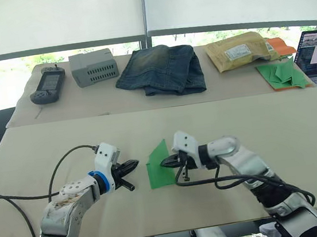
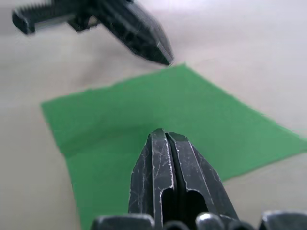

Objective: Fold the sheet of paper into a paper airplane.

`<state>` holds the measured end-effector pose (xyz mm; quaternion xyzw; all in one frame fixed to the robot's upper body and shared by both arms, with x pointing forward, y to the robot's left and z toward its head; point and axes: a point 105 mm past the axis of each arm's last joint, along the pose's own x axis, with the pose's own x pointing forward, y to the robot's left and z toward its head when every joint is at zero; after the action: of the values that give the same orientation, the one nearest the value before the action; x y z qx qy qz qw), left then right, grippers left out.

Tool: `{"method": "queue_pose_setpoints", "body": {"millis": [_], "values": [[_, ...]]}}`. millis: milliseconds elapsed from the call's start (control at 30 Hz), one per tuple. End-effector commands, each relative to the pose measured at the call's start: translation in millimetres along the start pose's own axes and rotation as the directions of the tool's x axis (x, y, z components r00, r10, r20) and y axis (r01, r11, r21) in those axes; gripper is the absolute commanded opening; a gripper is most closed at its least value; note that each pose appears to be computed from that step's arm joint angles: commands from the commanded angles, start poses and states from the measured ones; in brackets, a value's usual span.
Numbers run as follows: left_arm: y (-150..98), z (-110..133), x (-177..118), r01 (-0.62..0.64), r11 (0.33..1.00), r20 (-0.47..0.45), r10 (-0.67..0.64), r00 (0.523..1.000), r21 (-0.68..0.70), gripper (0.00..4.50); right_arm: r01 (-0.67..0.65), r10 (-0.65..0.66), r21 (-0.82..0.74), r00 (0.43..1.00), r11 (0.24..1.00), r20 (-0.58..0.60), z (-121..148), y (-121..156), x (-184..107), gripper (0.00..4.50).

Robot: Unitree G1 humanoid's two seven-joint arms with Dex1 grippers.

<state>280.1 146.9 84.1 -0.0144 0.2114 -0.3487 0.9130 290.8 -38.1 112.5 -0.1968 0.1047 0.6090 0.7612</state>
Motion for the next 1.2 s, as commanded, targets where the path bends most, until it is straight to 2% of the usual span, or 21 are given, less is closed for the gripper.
{"method": "queue_pose_setpoints", "body": {"millis": [33, 133, 233, 333, 433, 500, 533, 600, 633, 733, 833, 933, 1033, 1200], "values": [[-0.9, 12.0, -0.6, 0.039, 0.999, 0.031, -0.04, 0.999, 0.036, 0.02, 0.024, -0.021, -0.053, 0.998, 0.998, 0.06, 28.8, -3.3, -17.5, 0.0], [-4.4, 16.5, -1.7, 0.113, 0.991, 0.019, -0.114, 0.993, 0.072, 0.02, 0.043, -0.043, -0.04, 0.999, 0.998, 0.019, 26.9, 0.1, -31.3, 0.0], [-5.1, 23.1, -5.7, 0.177, 0.978, 0.015, -0.179, 0.984, 0.108, 0.02, 0.086, -0.087, 0.03, 0.996, 0.996, 0.029, 29.1, 2.8, -40.3, 0.0], [-0.4, 31.7, -9.8, 0.217, 0.966, 0.002, -0.22, 0.976, 0.137, 0.0, 0.106, -0.107, 0.07, 0.994, 0.992, 0.004, 23.0, 10.6, -48.2, 0.93], [4.6, 51.2, -8.5, 0.245, 0.97, 0.054, -0.245, 0.968, -0.002, 0.81, 0.163, -0.16, 0.057, 0.985, 0.985, -0.058, 9.2, 11.7, -55.7, 1.92], [-2.8, 53.3, -8.3, 0.299, 0.954, 0.024, -0.299, 0.954, -0.015, 1.46, 0.189, -0.186, 0.023, 0.978, 0.982, -0.094, 3.5, 10.5, -58.6, 2.62], [-1.3, 54.9, -3.9, 0.275, 0.961, 0.01, -0.274, 0.962, -0.022, 1.8, 0.175, -0.174, 0.002, 0.978, 0.985, -0.113, 0.6, 13.5, -60.5, 2.95], [2.7, 56.5, 3.9, 0.227, 0.972, -0.022, -0.228, 0.973, -0.057, 2.47, 0.15, -0.154, -0.033, 0.979, 0.988, -0.137, -2.5, 18.1, -63.8, 2.99], [1.3, 57.3, 6.4, 0.229, 0.97, -0.034, -0.232, 0.972, -0.082, 2.47, 0.145, -0.151, -0.049, 0.978, 0.988, -0.143, -3.0, 19.0, -65.5, 2.99], [-22.3, 61.1, 2.6, 0.385, 0.878, -0.046, -0.413, 0.91, -0.284, 2.47, 0.145, -0.154, -0.075, 0.978, 0.987, -0.137, -1.1, 18.4, -70.2, 2.99], [-27.6, 76.3, 10.0, 0.398, 0.826, -0.031, -0.446, 0.894, -0.398, 2.47, 0.169, -0.183, -0.108, 0.973, 0.98, -0.14, -1.1, 13.8, -75.6, 2.99], [-29.1, 84.0, 20.4, 0.359, 0.839, -0.057, -0.416, 0.908, -0.408, 2.47, 0.196, -0.212, -0.122, 0.966, 0.973, -0.144, -2.7, 10.0, -78.8, 2.99], [-15.6, 71.4, 30.1, 0.221, 0.88, -0.177, -0.318, 0.931, -0.421, 2.47, 0.217, -0.234, -0.129, 0.962, 0.968, -0.142, -2.9, 8.2, -80.7, 2.99], [-14.6, 59.2, 27.3, 0.206, 0.873, -0.297, -0.36, 0.885, -0.442, 2.47, 0.245, -0.263, -0.135, 0.955, 0.96, -0.136, -2.6, 5.7, -82.8, 2.99]]}}
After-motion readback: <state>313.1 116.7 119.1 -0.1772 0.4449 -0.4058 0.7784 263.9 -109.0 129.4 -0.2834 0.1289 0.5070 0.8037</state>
